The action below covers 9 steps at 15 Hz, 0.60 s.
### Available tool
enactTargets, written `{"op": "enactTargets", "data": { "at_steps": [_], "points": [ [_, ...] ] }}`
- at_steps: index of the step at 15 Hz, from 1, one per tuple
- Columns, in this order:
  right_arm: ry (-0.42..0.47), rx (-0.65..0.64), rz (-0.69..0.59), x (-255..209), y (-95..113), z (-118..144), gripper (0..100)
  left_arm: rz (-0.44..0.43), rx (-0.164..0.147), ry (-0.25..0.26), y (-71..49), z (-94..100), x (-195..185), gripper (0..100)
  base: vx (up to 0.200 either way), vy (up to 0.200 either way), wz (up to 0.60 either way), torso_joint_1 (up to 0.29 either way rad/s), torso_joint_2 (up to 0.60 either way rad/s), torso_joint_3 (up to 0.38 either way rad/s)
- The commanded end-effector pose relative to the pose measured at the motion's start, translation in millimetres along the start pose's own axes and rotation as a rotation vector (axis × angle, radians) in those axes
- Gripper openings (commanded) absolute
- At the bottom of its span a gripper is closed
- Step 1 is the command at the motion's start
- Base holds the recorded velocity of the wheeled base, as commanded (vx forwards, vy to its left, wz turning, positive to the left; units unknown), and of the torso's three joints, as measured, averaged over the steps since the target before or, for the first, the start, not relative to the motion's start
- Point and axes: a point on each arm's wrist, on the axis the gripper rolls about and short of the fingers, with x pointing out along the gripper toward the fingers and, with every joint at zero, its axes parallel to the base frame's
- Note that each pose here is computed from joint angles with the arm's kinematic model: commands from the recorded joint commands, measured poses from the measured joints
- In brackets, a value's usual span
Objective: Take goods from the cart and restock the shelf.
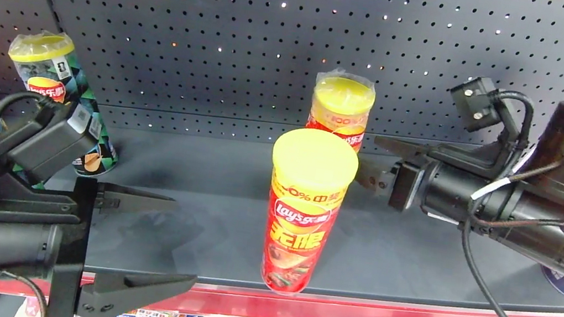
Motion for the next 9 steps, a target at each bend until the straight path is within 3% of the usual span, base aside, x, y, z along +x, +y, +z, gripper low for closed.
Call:
{"op": "enactTargets", "data": {
  "at_steps": [1,6,9],
  "points": [
    [-0.019,-0.003,-0.021,-24.8,3.1,2.4,100,0.016,-0.005,0.01,3.7,1.6,5.0,100,0.0,0.0,0.0,0.0,0.0,0.0],
    [-0.006,-0.003,-0.223,-69.6,5.4,-13.6,100,0.117,-0.012,0.056,18.4,8.2,28.3,100,0.0,0.0,0.0,0.0,0.0,0.0],
    [0.057,0.002,-0.254,-106.1,12.5,-18.6,100,0.125,0.007,0.108,11.4,6.3,49.3,100,0.0,0.0,0.0,0.0,0.0,0.0]
  ]
}}
